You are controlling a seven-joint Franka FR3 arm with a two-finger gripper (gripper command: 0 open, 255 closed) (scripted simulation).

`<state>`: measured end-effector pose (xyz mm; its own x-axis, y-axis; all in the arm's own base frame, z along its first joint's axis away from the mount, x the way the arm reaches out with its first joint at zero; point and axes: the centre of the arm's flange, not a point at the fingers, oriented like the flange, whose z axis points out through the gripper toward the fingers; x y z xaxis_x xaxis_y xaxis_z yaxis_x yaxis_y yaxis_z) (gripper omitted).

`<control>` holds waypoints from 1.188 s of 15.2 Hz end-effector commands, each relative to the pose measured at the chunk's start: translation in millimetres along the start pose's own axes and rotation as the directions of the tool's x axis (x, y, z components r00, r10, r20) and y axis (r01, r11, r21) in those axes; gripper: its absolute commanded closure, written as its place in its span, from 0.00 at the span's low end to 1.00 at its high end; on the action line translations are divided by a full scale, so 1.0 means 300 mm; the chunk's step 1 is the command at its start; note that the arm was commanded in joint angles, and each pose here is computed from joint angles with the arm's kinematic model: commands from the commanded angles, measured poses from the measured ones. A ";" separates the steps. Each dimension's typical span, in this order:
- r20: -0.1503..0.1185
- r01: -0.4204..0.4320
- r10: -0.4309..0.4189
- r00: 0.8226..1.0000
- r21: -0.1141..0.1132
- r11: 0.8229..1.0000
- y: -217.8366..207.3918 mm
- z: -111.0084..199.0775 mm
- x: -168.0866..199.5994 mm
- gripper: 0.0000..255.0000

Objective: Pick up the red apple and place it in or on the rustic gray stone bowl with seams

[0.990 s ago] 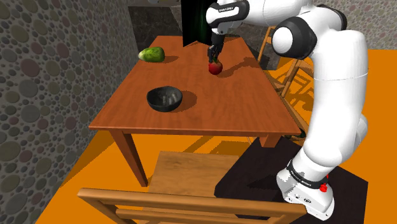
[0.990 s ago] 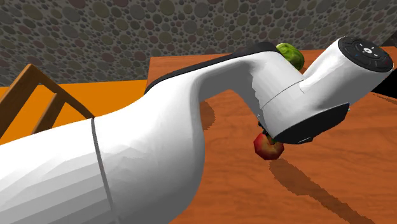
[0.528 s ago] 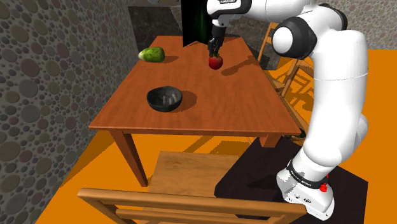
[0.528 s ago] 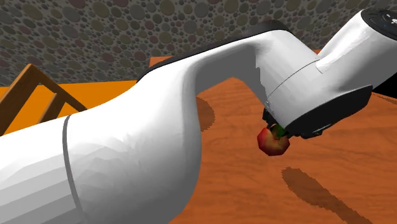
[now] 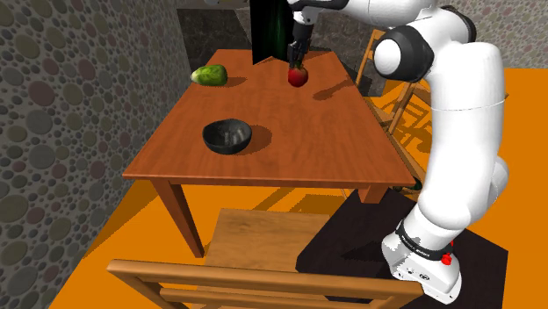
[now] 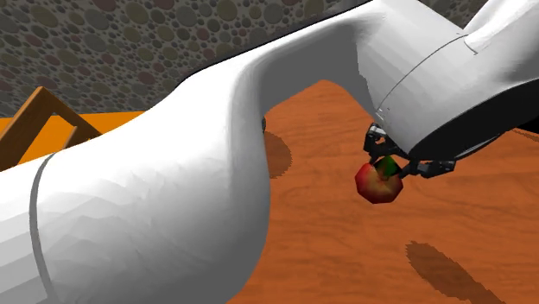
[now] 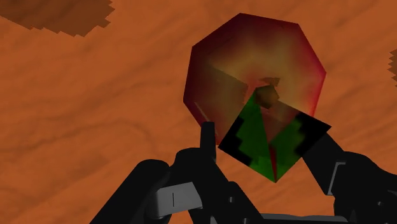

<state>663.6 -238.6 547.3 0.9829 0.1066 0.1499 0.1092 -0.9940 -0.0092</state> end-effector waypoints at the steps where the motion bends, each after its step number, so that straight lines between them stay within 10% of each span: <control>1: 0.000 0.000 0.000 1.000 0.000 1.000 0.001 -0.033 0.005 1.00; 18: 0.000 0.000 0.000 1.000 0.000 1.000 -0.609 -0.111 0.090 1.00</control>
<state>665.6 -68.6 586.1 0.9828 0.1081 0.1495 0.1107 -0.9938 -0.0095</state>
